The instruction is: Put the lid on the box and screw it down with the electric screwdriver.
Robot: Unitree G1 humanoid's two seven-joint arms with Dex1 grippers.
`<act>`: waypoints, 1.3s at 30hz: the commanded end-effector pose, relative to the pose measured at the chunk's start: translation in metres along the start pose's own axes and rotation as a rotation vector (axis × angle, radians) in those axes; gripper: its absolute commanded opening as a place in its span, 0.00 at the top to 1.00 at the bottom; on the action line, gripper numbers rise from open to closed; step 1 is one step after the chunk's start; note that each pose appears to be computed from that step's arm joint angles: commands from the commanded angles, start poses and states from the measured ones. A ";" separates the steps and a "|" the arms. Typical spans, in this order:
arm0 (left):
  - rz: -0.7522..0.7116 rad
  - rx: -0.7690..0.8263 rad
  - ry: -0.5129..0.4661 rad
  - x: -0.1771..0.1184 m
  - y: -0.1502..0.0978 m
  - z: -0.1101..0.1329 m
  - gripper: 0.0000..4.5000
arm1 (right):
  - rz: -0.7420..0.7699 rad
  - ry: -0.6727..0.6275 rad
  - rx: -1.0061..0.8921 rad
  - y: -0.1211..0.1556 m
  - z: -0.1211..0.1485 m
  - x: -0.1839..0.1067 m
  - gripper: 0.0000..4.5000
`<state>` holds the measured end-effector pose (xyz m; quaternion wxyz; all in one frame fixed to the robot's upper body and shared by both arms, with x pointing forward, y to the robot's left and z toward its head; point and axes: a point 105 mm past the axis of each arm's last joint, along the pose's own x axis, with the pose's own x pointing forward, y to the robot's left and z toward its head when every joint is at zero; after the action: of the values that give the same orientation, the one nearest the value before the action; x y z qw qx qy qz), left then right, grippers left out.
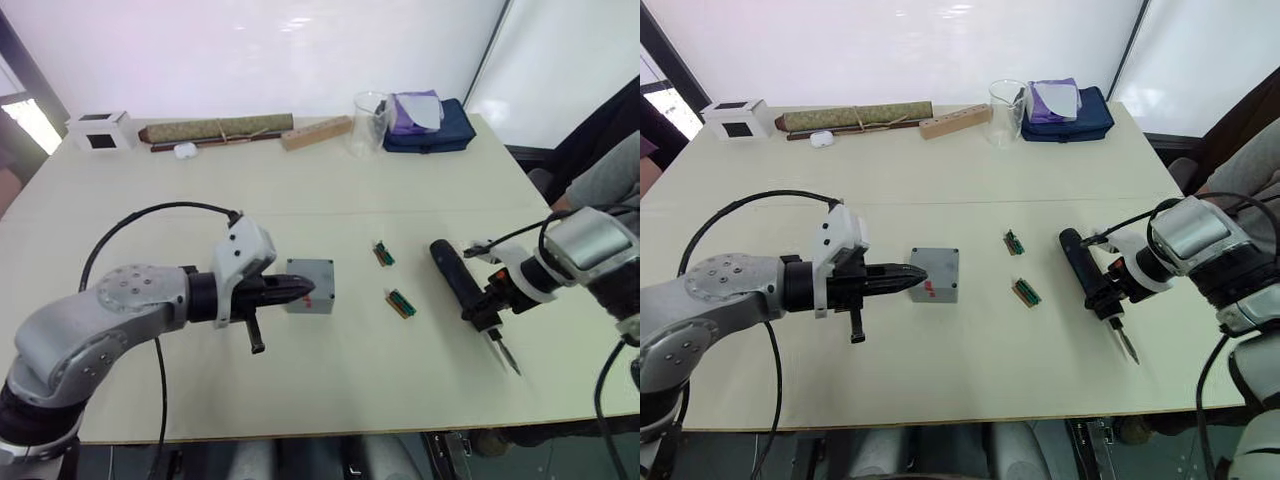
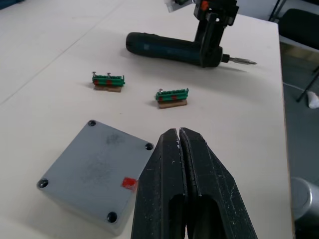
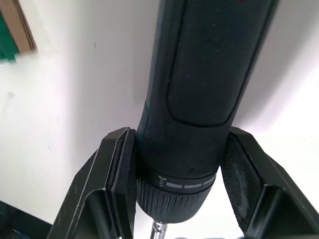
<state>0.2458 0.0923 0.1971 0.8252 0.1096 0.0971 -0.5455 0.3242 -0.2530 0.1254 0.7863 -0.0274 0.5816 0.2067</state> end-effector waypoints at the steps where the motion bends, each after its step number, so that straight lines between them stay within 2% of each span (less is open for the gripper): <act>1: 0.071 -0.013 -0.038 -0.015 0.022 0.000 1.00 | 0.023 -0.324 0.004 -0.001 0.054 -0.057 0.53; 2: 0.085 -0.024 -0.036 -0.018 0.026 -0.003 1.00 | 0.050 -0.386 0.014 0.001 0.062 -0.067 0.53; 4: 0.117 -0.056 -0.036 -0.022 0.038 -0.010 1.00 | 0.241 -0.644 0.013 0.024 0.091 -0.099 0.53; 6: 0.135 -0.073 -0.046 -0.025 0.044 -0.013 1.00 | 0.348 -0.814 -0.007 0.038 0.104 -0.118 0.53; 7: 0.143 -0.074 -0.049 -0.026 0.046 -0.014 1.00 | 0.356 -0.876 -0.024 0.042 0.107 -0.122 0.53; 10: 0.184 -0.074 -0.045 -0.028 0.056 -0.017 1.00 | 0.408 -1.243 -0.133 0.073 0.118 -0.152 0.53; 12: 0.189 -0.067 -0.039 -0.029 0.059 -0.017 1.00 | 0.425 -1.374 -0.194 0.095 0.114 -0.157 0.53; 15: 0.172 -0.060 -0.031 -0.025 0.057 -0.017 1.00 | 0.422 -1.482 -0.272 0.132 0.109 -0.145 0.53; 17: 0.157 -0.060 -0.030 -0.021 0.055 -0.017 1.00 | 0.416 -1.518 -0.331 0.153 0.103 -0.135 0.53; 22: 0.135 -0.035 -0.027 -0.012 0.055 -0.016 1.00 | 0.414 -1.565 -0.395 0.182 0.092 -0.119 0.53; 26: 0.094 0.022 -0.001 0.018 0.056 -0.022 1.00 | 0.372 -1.565 -0.453 0.199 0.082 -0.096 0.53; 31: 0.072 0.044 0.018 0.039 0.059 -0.030 1.00 | 0.339 -1.537 -0.516 0.208 0.076 -0.077 0.53; 34: 0.053 0.063 0.078 0.044 0.058 -0.044 1.00 | 0.314 -1.522 -0.549 0.211 0.075 -0.067 0.53; 39: 0.032 0.058 0.097 0.045 0.056 -0.053 1.00 | 0.287 -1.514 -0.565 0.210 0.075 -0.057 0.53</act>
<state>0.3142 0.0878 0.1474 0.8293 0.1573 0.1038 -0.5261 0.3111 -0.0584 0.2256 0.9056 0.0059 -0.1344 0.4021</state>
